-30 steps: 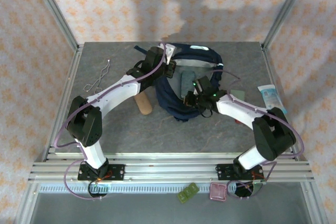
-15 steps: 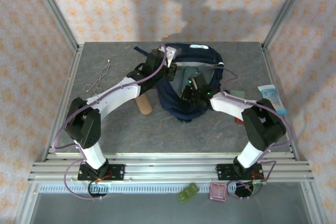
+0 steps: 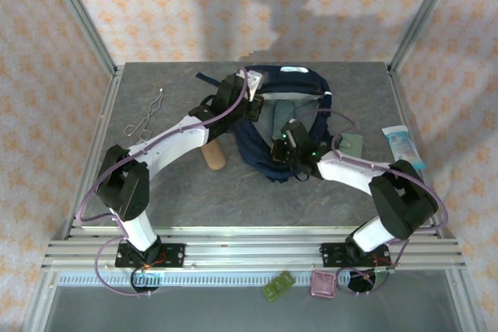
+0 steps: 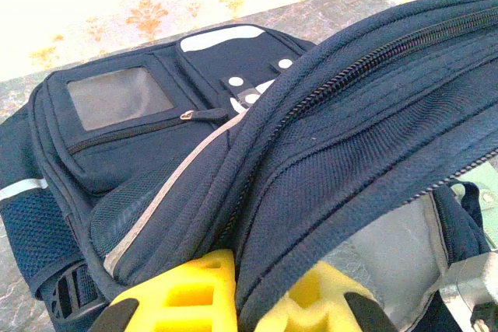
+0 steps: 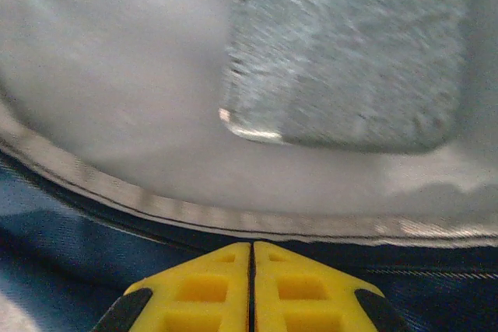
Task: Pack books, pencil case, and school supplies into a backpack
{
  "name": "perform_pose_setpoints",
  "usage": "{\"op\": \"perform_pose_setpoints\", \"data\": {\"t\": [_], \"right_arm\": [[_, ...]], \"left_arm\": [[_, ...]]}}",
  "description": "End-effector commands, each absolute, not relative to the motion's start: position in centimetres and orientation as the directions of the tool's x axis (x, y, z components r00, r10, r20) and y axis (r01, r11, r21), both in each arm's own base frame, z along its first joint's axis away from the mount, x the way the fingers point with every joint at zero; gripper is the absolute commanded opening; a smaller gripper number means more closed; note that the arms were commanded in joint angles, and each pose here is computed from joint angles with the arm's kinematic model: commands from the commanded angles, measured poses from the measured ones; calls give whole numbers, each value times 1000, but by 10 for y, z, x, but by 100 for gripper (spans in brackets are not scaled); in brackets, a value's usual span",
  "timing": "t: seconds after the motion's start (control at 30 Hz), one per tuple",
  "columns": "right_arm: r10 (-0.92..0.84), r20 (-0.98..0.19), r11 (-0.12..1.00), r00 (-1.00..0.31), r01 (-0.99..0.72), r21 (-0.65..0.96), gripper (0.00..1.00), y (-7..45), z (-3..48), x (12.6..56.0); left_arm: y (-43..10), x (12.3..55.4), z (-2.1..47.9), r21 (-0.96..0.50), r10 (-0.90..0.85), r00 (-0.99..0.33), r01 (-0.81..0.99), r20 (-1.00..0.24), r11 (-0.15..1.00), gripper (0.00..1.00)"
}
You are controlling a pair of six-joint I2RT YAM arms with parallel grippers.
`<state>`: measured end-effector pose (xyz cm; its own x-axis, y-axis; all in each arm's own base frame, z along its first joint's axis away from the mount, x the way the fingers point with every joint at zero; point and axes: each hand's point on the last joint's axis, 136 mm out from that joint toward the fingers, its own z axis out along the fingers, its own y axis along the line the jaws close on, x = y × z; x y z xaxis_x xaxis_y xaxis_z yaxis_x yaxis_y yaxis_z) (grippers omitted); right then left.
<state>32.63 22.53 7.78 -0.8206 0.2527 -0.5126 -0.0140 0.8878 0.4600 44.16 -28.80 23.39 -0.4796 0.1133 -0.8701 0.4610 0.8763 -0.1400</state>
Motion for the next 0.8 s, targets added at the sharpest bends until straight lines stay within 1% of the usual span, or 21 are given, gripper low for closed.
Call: {"op": "perform_pose_setpoints", "data": {"t": [0.0,0.17,0.3,0.4,0.57,0.63,0.7,0.77], "right_arm": [[270,-543,907,-795,21,420,8,215,73,339],[371,-586,890,-720,96,445,8,201,82,385],[458,-651,872,-605,162,463,7,186,105,425],[524,-688,841,-502,174,513,7,175,129,446],[557,-737,825,-383,152,544,7,169,150,464],[552,-743,830,-379,167,531,7,164,143,467],[528,-742,845,-413,175,505,6,166,135,468],[512,-729,850,-454,143,508,7,171,131,459]], "left_arm": [[-308,433,315,-216,-28,-333,544,-943,811,0],[-313,428,317,-222,-29,-334,556,-942,801,0],[-314,424,314,-223,-23,-343,556,-939,801,0],[-314,422,312,-226,-23,-349,555,-937,801,0],[-316,422,307,-235,-25,-360,554,-933,799,0],[-317,422,306,-242,-29,-364,556,-931,795,0],[-319,423,303,-247,-30,-370,556,-928,794,0],[-320,425,301,-245,-25,-376,550,-926,798,0]]}}
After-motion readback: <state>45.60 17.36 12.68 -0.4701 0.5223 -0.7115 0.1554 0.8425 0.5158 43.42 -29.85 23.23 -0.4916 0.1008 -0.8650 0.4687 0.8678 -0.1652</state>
